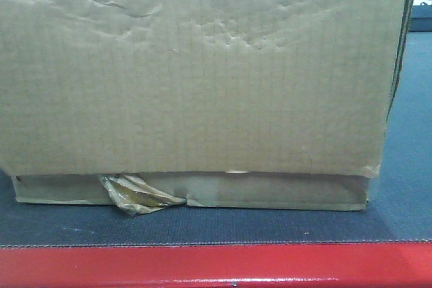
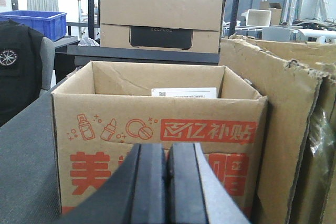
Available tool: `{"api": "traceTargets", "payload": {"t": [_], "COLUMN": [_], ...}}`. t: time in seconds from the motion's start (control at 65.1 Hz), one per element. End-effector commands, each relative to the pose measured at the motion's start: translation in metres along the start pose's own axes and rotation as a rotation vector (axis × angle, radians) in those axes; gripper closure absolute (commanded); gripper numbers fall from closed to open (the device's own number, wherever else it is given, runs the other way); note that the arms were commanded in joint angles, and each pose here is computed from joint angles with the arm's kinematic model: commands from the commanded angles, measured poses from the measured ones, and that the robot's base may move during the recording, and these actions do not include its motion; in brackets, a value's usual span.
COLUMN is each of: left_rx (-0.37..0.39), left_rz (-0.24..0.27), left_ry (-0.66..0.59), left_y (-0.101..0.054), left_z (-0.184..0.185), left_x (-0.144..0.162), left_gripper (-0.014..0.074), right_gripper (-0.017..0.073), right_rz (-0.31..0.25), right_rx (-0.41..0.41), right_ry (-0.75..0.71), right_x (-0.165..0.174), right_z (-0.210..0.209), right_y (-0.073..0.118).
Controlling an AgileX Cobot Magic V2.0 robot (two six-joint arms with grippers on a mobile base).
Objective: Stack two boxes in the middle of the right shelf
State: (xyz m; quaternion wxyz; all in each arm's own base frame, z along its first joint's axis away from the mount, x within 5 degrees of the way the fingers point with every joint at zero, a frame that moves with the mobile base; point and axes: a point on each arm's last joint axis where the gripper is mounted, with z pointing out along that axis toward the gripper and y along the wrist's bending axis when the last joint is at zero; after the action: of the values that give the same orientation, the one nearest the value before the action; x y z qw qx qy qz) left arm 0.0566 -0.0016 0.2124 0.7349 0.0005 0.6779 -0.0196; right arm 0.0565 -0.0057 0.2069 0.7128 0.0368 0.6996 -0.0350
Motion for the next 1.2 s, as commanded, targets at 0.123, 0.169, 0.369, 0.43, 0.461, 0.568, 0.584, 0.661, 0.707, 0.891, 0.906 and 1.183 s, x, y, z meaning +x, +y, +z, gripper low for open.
{"api": "traceTargets", "payload": {"t": [0.123, 0.169, 0.369, 0.43, 0.461, 0.568, 0.584, 0.661, 0.707, 0.891, 0.906, 1.183], "left_rx": [-0.002, -0.002, -0.002, -0.001, -0.001, -0.001, -0.001, -0.001, -0.002, -0.013, -0.013, -0.02], "left_rz": [-0.001, -0.001, -0.001, -0.001, -0.001, -0.007, -0.007, -0.007, -0.007, 0.007, 0.009, 0.004], "left_ry": [-0.024, -0.024, -0.024, -0.047, -0.064, -0.057, -0.051, -0.048, -0.043, 0.185, 0.208, 0.533], "left_y": [0.0, 0.0, 0.0, 0.0, 0.0, 0.0, 0.0, -0.001, -0.002, -0.002, -0.003, -0.003], "left_z": [0.0, 0.0, 0.0, -0.001, -0.001, -0.002, -0.003, -0.008, -0.012, -0.007, -0.005, 0.057], "left_x": [-0.002, -0.002, -0.002, -0.004, -0.006, -0.018, -0.021, -0.047, -0.065, -0.12, -0.124, -0.155], "left_gripper": [0.0704, 0.0704, 0.0704, 0.0704, 0.0704, 0.0704, 0.0704, 0.0704, 0.0704, 0.0704, 0.0704, 0.0704], "right_gripper": [0.0722, 0.0722, 0.0722, 0.0722, 0.0722, 0.0722, 0.0722, 0.0722, 0.0722, 0.0722, 0.0722, 0.0722], "right_rz": [-0.006, -0.006, -0.006, -0.006, -0.006, -0.006, -0.006, -0.006, -0.006, -0.006, -0.006, -0.006], "right_rx": [0.004, 0.004, 0.004, 0.004, 0.004, 0.004, 0.004, 0.004, 0.004, 0.004, 0.004, 0.004], "right_ry": [-0.024, -0.024, -0.024, -0.024, -0.024, -0.024, -0.024, -0.024, -0.024, -0.024, -0.024, -0.024], "right_x": [-0.002, -0.002, -0.002, -0.002, -0.002, -0.002, -0.002, -0.002, -0.002, -0.002, -0.002, -0.002], "right_z": [0.0, 0.0, 0.0, 0.0, 0.0, 0.0, 0.0, 0.0, 0.0, 0.0, 0.0, 0.0], "right_y": [0.0, 0.0, 0.0, 0.0, 0.0, 0.0, 0.0, 0.0, 0.0, 0.0, 0.0, 0.0]}}
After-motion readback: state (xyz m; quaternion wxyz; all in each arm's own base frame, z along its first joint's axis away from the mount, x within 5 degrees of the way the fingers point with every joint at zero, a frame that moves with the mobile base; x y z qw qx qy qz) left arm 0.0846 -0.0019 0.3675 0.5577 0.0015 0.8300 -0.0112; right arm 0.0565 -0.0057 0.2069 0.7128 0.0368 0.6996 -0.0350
